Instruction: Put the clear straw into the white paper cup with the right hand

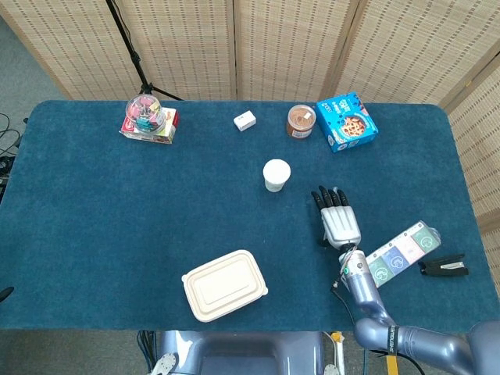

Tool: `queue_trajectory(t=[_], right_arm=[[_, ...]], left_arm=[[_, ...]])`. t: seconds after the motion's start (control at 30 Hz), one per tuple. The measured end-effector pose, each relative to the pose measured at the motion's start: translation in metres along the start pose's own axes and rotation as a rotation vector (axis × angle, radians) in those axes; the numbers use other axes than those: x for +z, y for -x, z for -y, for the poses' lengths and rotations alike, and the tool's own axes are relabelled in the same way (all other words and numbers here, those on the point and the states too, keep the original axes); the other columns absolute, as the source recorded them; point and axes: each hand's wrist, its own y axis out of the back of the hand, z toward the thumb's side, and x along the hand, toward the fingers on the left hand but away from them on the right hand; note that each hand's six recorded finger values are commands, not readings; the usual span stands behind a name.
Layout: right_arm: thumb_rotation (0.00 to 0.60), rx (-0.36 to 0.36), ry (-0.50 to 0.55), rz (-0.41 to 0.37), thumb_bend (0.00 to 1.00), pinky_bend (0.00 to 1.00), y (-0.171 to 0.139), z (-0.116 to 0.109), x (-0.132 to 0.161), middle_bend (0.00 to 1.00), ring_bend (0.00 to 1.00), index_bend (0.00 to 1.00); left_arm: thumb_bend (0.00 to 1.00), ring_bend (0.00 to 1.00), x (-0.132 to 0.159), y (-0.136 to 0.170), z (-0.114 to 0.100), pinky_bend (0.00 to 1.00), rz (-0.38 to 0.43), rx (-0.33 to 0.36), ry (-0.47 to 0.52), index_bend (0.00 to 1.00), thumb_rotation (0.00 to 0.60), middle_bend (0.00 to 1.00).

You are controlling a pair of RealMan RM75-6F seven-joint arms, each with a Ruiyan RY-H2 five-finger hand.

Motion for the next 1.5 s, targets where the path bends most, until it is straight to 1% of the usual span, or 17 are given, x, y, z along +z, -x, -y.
queue_trajectory(t=[0.13, 0.23, 0.4, 0.5, 0.57, 0.73, 0.93, 1.13, 1.3, 1.5], right_arm=[[0.6, 0.011, -0.028, 0.01, 0.0, 0.0, -0.003, 0.004, -0.01, 0.0, 0.0, 0.0], [0.6, 0.011, -0.072, 0.013, 0.0, 0.0, -0.006, 0.005, -0.017, 0.0, 0.0, 0.0], [0.6, -0.019, -0.175, 0.027, 0.0, 0.0, -0.006, 0.0, -0.035, 0.0, 0.0, 0.0], [0.6, -0.03, -0.22, 0.045, 0.0, 0.0, -0.006, -0.004, -0.048, 0.0, 0.0, 0.0], [0.6, -0.03, -0.212, 0.048, 0.0, 0.0, -0.006, -0.005, -0.05, 0.0, 0.0, 0.0], [0.6, -0.034, -0.133, 0.05, 0.0, 0.0, -0.007, -0.012, -0.051, 0.0, 0.0, 0.0], [0.6, -0.079, -0.071, 0.069, 0.0, 0.0, 0.0, -0.035, -0.058, 0.0, 0.0, 0.0], [0.6, -0.128, -0.033, 0.138, 0.0, 0.0, 0.019, -0.057, -0.078, 0.0, 0.0, 0.0], [0.6, -0.128, 0.023, 0.214, 0.0, 0.0, 0.03, -0.064, -0.094, 0.0, 0.0, 0.0], [0.6, -0.157, 0.013, 0.271, 0.0, 0.0, 0.042, -0.072, -0.109, 0.0, 0.0, 0.0]], left_arm=[[0.0, 0.0, 0.001, 0.001, 0.001, 0.0, 0.003, -0.001, -0.003, 0.0, 0.6, 0.0], [0.0, 0.0, 0.001, 0.001, 0.001, 0.0, 0.001, 0.0, -0.003, 0.0, 0.6, 0.0], [0.0, 0.0, 0.002, 0.001, 0.002, 0.0, 0.002, -0.003, -0.009, 0.0, 0.6, 0.0], [0.0, 0.0, 0.002, 0.001, 0.002, 0.0, 0.003, -0.004, -0.01, 0.0, 0.6, 0.0], [0.0, 0.0, 0.002, 0.0, 0.003, 0.0, 0.001, -0.004, -0.01, 0.0, 0.6, 0.0], [0.0, 0.0, 0.002, 0.001, 0.003, 0.0, 0.002, -0.004, -0.01, 0.0, 0.6, 0.0], [0.0, 0.0, 0.002, 0.001, 0.002, 0.0, 0.004, -0.006, -0.008, 0.0, 0.6, 0.0], [0.0, 0.0, 0.002, 0.001, 0.002, 0.0, 0.002, -0.006, -0.007, 0.0, 0.6, 0.0], [0.0, 0.0, 0.002, 0.0, 0.003, 0.0, -0.001, -0.008, -0.009, 0.0, 0.6, 0.0], [0.0, 0.0, 0.002, -0.001, 0.004, 0.0, 0.0, -0.013, -0.01, 0.0, 0.6, 0.0]])
